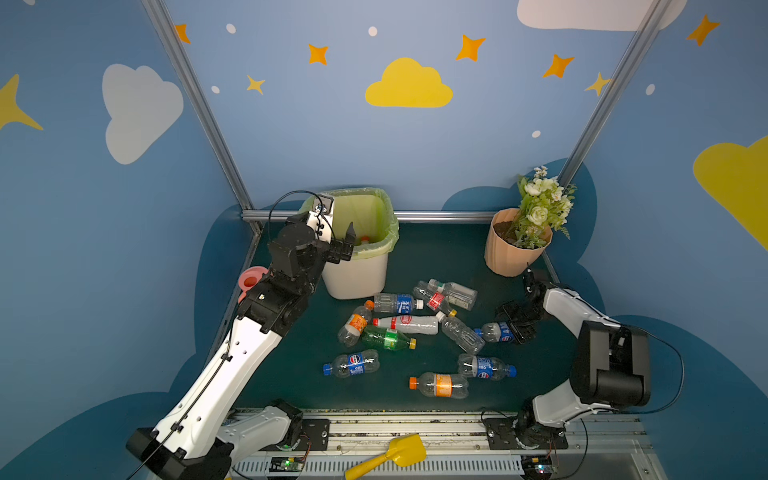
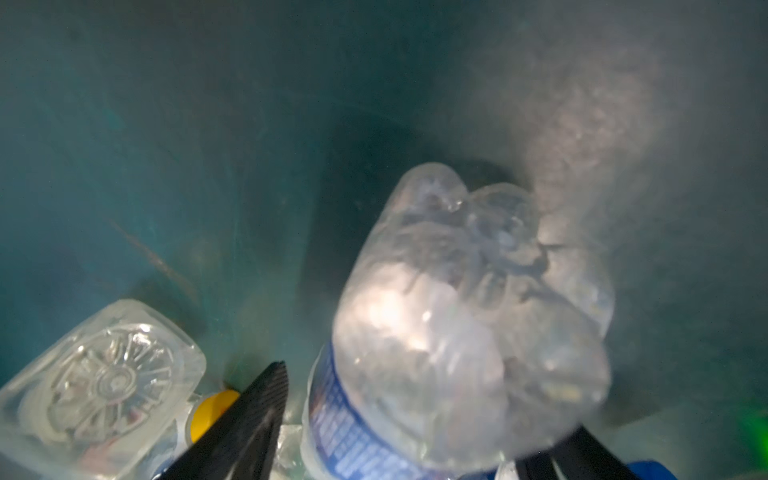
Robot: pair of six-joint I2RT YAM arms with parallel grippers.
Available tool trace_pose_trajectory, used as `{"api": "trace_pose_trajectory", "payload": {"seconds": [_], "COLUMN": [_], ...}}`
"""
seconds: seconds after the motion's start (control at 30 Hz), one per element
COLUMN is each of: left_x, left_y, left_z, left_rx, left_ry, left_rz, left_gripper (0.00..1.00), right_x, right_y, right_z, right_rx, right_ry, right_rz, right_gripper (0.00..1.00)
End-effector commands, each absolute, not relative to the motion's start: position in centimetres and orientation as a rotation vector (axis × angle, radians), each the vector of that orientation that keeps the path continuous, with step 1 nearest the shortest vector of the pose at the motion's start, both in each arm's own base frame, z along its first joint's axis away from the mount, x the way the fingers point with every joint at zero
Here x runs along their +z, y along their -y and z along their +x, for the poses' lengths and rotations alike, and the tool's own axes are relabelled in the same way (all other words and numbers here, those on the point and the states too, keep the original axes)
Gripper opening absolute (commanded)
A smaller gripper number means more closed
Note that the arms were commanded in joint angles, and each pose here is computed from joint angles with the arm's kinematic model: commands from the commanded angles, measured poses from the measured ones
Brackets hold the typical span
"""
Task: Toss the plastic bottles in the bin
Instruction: 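Lower the right gripper onto a blue-labelled water bottle while the left hovers, then lift the blue-labelled water bottle with the right gripper and drop it into the bin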
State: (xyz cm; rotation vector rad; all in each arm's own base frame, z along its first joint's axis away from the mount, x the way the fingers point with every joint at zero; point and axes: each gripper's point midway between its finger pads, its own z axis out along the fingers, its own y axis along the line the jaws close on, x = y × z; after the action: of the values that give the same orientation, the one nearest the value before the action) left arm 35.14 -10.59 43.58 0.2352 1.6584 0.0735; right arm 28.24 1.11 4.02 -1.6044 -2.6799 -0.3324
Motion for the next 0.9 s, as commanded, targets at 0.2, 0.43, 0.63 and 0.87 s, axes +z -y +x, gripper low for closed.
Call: {"api": "trace_pose_trajectory", "payload": {"seconds": [0.2, 0.43, 0.63, 0.87], "left_x": [44.6, 46.2, 46.8, 46.4], "left_y": [8.9, 7.8, 6.4, 4.9], "left_z": [35.0, 35.4, 36.2, 38.7], "left_rx": [0.141, 0.097, 0.115, 0.047], "left_ry": [-1.645, -1.607, -1.570, -1.598], "left_rz": [0.193, 0.070, -0.056, -0.237], "left_gripper": [1.00, 1.00, 1.00, 1.00], "right_x": [3.6, 5.8, 11.5, 21.7], "right_y": [-0.9, -0.3, 0.0, 0.4], "right_z": [29.9, 31.6, 35.7, 41.1], "right_rx": [-0.285, -0.299, -0.463, -0.840], "right_ry": [2.704, 2.808, 3.042, 3.406], "right_rz": [-1.574, -1.551, -1.499, -1.455], "right_gripper": [0.62, 0.53, 0.53, 0.53]}}
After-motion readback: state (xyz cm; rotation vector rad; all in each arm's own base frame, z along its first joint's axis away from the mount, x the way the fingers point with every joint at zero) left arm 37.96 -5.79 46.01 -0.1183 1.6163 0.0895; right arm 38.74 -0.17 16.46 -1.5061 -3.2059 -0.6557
